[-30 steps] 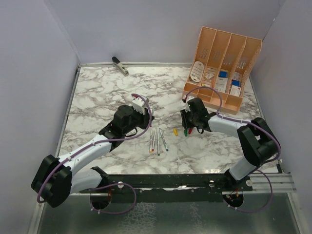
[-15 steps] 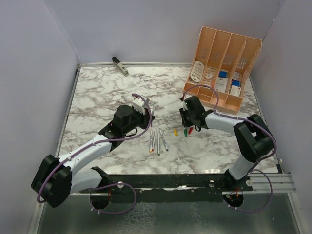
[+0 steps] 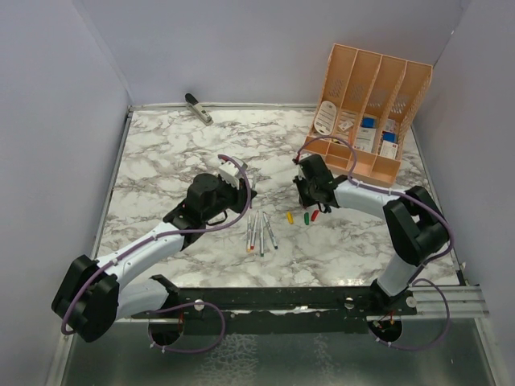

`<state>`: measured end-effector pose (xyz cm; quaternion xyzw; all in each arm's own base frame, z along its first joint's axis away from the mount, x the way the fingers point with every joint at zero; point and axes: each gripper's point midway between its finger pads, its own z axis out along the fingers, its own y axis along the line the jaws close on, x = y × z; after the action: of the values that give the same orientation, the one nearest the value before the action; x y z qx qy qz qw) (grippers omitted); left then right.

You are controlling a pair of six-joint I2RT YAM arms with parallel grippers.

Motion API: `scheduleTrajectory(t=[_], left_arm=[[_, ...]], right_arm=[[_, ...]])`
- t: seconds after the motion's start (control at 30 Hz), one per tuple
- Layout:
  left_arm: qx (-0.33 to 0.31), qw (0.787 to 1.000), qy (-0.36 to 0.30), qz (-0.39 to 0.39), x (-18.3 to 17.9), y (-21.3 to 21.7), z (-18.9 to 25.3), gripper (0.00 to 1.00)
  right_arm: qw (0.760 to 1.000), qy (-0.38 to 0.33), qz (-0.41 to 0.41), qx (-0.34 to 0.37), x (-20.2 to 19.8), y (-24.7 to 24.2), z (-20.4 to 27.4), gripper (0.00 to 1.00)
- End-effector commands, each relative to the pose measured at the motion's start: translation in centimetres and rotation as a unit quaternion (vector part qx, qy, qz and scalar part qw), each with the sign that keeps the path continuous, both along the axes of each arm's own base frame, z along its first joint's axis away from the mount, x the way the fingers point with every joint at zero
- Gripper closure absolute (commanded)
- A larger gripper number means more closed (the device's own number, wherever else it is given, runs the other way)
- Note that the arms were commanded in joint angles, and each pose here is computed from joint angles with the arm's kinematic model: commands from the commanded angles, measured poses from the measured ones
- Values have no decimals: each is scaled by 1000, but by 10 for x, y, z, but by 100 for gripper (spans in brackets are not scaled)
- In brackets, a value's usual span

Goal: Insert the pens into the pen caps

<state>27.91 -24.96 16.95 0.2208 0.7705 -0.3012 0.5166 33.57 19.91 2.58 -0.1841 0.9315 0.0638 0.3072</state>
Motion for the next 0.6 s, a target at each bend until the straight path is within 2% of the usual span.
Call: scheduleTrajectory(t=[0.0,0.13,0.27,0.47,0.57], left_arm=[[-17,999,-31,-35,-4,-9,14,100],[-28,996,-43,-67,-12,-16,20,100],[-47,992,-63,-99,-23,-21,26,100],[-89,977,-101,-164,-48,-30,42,100],[-108,967,-116,-200,-60,-35,51,100]], right_arm=[[997,-63,-3,38,31,22,40,99],[982,-151,16,115,59,50,99,99],[951,-250,44,178,76,69,163,99],[876,-387,86,275,55,73,249,99],[842,-424,108,314,35,72,274,99]])
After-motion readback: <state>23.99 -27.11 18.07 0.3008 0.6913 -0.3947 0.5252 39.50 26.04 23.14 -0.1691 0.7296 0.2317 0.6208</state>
